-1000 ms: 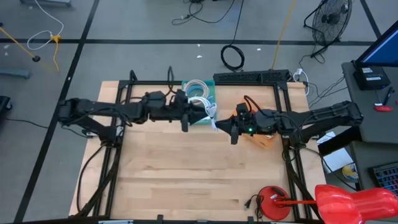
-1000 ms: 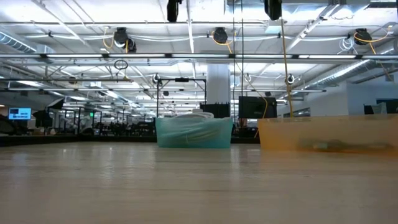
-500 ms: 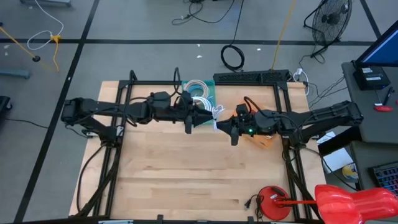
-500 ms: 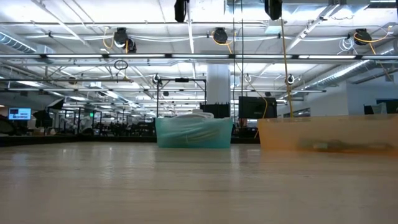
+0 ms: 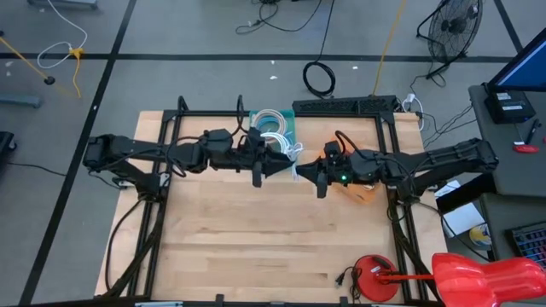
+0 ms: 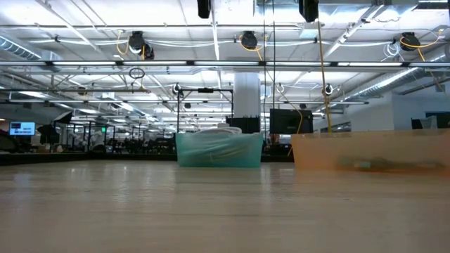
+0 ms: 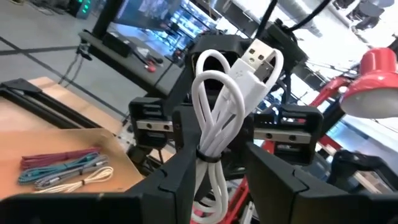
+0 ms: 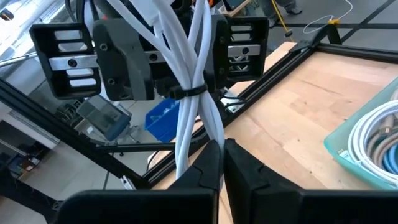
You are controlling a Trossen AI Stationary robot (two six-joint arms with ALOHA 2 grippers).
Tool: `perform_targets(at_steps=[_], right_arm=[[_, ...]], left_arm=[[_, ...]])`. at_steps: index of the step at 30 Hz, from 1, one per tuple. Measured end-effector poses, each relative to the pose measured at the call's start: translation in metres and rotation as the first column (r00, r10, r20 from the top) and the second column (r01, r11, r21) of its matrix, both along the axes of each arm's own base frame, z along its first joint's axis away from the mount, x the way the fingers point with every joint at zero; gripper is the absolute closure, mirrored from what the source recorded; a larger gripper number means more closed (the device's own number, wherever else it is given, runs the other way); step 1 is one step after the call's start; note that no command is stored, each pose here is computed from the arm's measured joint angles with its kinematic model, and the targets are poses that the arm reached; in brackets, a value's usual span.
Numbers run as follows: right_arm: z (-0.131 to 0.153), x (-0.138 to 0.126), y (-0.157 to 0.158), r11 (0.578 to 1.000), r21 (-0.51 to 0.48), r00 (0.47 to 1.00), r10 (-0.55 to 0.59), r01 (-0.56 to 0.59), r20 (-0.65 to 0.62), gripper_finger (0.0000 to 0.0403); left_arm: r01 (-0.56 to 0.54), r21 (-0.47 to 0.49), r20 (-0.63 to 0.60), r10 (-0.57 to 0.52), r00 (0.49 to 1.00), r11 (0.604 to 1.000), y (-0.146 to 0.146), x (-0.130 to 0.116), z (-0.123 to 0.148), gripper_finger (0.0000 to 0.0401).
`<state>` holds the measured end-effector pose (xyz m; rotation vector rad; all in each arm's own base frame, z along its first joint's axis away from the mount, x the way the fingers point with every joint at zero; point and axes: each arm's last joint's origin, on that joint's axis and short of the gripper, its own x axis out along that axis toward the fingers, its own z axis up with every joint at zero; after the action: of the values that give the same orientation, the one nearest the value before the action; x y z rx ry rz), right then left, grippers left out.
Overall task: Pick & Place USB Port
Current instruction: Put the white charger cable into the orange bin
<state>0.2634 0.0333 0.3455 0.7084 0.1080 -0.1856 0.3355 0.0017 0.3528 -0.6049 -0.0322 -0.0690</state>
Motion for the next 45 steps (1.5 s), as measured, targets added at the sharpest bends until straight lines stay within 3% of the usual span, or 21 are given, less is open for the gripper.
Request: perform_targets(at_steps=[13, 15, 18, 21, 27, 32, 40, 45], right_arm=[[0.000, 0.000, 0.000, 1.000, 0.000, 1.000, -0.001, 0.001, -0.003, 0.0403], [0.000, 0.000, 0.000, 1.000, 0.000, 1.000, -0.001, 0.001, -0.003, 0.0403], [0.000, 0.000, 0.000, 1.000, -0.004, 1.000, 0.001, -0.001, -0.004, 0.0403], [0.001, 0.000, 0.000, 1.000, -0.025, 1.000, 0.015, -0.015, 0.002, 0.0395], [0.011, -0.001, 0.003, 0.994, -0.027, 0.989, 0.110, -0.108, 0.095, 0.0341], [0.022, -0.008, 0.003, 0.993, -0.013, 0.980, 0.116, -0.115, 0.164, 0.0284], [0.029, -0.020, -0.009, 0.996, -0.056, 0.984, 0.081, -0.073, 0.157, 0.0213], [0.020, -0.011, -0.030, 0.999, -0.034, 0.994, 0.006, -0.002, 0.112, 0.0189]], left_arm=[[-0.070, -0.023, 0.030, 0.071, 0.997, 0.997, 0.011, 0.000, 0.003, 0.0273], [-0.074, -0.031, 0.024, 0.075, 0.997, 0.997, 0.013, 0.001, 0.001, 0.0298], [-0.070, -0.033, 0.016, 0.070, 0.997, 0.997, 0.013, 0.002, 0.000, 0.0368], [-0.062, -0.043, 0.017, 0.063, 0.998, 0.997, 0.013, 0.002, 0.000, 0.0385], [0.005, -0.068, 0.027, -0.003, 1.000, 0.998, 0.013, -0.005, 0.007, 0.0393], [0.075, -0.083, 0.015, -0.074, 0.997, 0.994, 0.012, -0.013, 0.012, 0.0393], [0.002, -0.040, -0.028, -0.003, 1.000, 0.999, 0.016, -0.026, 0.018, 0.0394], [-0.011, -0.057, 0.037, 0.013, 0.999, 0.998, 0.023, -0.023, 0.022, 0.0394]])
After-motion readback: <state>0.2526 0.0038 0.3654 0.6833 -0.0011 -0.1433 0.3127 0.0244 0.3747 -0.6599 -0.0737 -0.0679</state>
